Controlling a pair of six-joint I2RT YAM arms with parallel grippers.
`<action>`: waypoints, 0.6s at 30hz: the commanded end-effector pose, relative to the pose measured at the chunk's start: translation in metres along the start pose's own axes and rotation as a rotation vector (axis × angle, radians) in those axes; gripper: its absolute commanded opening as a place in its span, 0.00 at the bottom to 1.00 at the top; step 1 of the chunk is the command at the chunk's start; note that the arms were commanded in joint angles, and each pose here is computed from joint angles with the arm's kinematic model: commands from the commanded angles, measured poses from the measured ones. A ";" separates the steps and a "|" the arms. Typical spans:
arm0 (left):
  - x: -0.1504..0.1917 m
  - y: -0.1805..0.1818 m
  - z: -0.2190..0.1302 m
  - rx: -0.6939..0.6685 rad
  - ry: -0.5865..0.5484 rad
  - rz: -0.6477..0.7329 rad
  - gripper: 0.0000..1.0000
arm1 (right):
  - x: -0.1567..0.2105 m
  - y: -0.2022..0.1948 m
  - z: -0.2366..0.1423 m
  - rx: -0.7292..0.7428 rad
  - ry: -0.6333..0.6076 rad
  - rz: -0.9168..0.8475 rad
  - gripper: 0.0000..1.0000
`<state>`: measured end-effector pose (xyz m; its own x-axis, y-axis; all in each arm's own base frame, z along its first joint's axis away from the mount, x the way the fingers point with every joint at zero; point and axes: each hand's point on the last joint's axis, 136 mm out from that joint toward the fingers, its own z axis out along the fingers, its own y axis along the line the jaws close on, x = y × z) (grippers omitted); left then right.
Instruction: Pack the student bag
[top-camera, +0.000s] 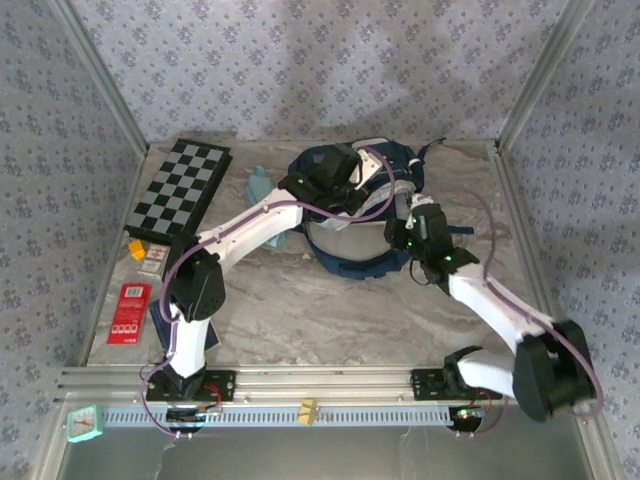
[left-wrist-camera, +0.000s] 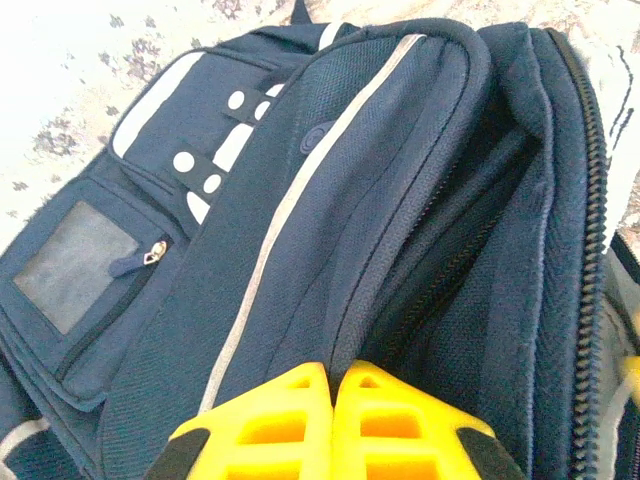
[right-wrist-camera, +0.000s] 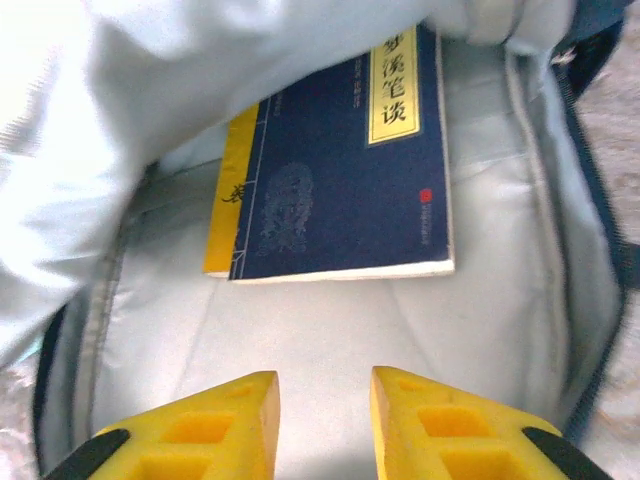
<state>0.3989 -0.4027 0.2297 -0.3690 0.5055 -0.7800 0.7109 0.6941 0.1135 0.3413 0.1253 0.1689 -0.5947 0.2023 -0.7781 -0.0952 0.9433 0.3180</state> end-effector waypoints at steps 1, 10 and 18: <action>-0.022 0.008 -0.030 0.011 -0.076 -0.092 0.00 | 0.023 -0.025 -0.032 0.105 0.107 0.025 0.33; 0.016 -0.018 -0.042 0.155 -0.003 -0.274 0.35 | 0.026 0.007 -0.064 -0.050 0.252 0.063 0.35; 0.082 0.022 -0.095 0.017 0.023 -0.522 0.64 | 0.046 0.045 -0.046 -0.108 0.369 -0.020 0.45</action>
<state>0.3246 -0.3291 0.2181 -0.6448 0.2513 -0.7219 0.5700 0.7873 -0.2350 0.2808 0.1494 0.1771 -0.8048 0.0983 -0.5854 -0.1561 0.9164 0.3685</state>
